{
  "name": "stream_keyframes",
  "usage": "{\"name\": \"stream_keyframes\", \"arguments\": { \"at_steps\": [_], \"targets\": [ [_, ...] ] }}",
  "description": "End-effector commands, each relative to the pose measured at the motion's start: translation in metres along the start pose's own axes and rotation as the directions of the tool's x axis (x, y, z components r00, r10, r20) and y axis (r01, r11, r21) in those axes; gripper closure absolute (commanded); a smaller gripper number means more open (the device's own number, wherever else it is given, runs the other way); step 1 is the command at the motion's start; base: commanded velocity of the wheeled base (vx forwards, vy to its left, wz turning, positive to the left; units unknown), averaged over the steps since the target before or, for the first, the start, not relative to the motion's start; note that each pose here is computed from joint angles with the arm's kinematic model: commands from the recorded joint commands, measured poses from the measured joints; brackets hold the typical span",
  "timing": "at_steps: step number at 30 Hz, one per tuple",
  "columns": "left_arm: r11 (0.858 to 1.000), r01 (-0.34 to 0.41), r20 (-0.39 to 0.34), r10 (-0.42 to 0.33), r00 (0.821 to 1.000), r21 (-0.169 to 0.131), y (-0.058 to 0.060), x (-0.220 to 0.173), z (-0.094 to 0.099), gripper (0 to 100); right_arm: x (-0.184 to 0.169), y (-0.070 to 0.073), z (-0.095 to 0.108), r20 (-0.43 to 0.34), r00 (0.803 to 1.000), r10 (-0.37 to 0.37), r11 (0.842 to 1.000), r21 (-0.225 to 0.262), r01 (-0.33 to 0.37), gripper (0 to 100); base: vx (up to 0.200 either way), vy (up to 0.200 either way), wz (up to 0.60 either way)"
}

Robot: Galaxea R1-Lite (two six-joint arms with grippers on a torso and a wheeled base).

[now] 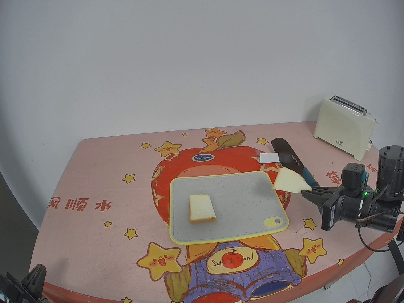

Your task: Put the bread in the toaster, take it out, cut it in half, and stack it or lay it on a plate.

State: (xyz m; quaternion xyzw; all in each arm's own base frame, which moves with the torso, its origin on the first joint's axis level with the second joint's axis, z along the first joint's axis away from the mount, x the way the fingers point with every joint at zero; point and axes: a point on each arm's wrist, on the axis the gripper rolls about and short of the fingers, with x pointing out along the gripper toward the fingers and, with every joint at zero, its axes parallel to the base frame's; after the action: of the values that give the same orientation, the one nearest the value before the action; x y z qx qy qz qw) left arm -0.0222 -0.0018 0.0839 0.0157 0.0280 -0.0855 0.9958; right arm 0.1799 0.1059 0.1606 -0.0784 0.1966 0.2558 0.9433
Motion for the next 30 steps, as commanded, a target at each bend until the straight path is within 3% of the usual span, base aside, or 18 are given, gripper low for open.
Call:
{"name": "stream_keyframes", "arguments": {
  "at_steps": [1, 15, 20, 30],
  "targets": [
    [1.0, 0.0, -0.002, 0.0, 1.0, 0.0, 0.0, 0.0, 0.0, 100, -0.001, 0.0, -0.001, -0.001, 1.0, 0.003, 1.0, -0.001, -0.003, 100, 0.0, -0.2, 0.0],
    [1.0, 0.002, -0.002, -0.002, 1.0, 0.0, 0.0, 0.0, 0.0, 100, -0.004, -0.006, 0.0, 0.01, 1.0, -0.025, 1.0, 0.013, 0.025, 100, 0.0, -0.2, 0.0],
    [1.0, 0.002, -0.002, -0.002, 1.0, 0.0, 0.0, 0.0, 0.0, 100, -0.004, -0.013, -0.002, 0.003, 0.998, -0.057, 0.998, 0.028, 0.057, 100, 0.0, 0.0, 0.0],
    [1.0, 0.002, -0.002, -0.002, 1.0, 0.0, 0.0, 0.0, 0.0, 100, -0.006, -0.02, -0.028, -0.089, 0.992, -0.085, 0.995, 0.047, 0.089, 100, 0.0, 0.0, 0.0]
  ]
}}
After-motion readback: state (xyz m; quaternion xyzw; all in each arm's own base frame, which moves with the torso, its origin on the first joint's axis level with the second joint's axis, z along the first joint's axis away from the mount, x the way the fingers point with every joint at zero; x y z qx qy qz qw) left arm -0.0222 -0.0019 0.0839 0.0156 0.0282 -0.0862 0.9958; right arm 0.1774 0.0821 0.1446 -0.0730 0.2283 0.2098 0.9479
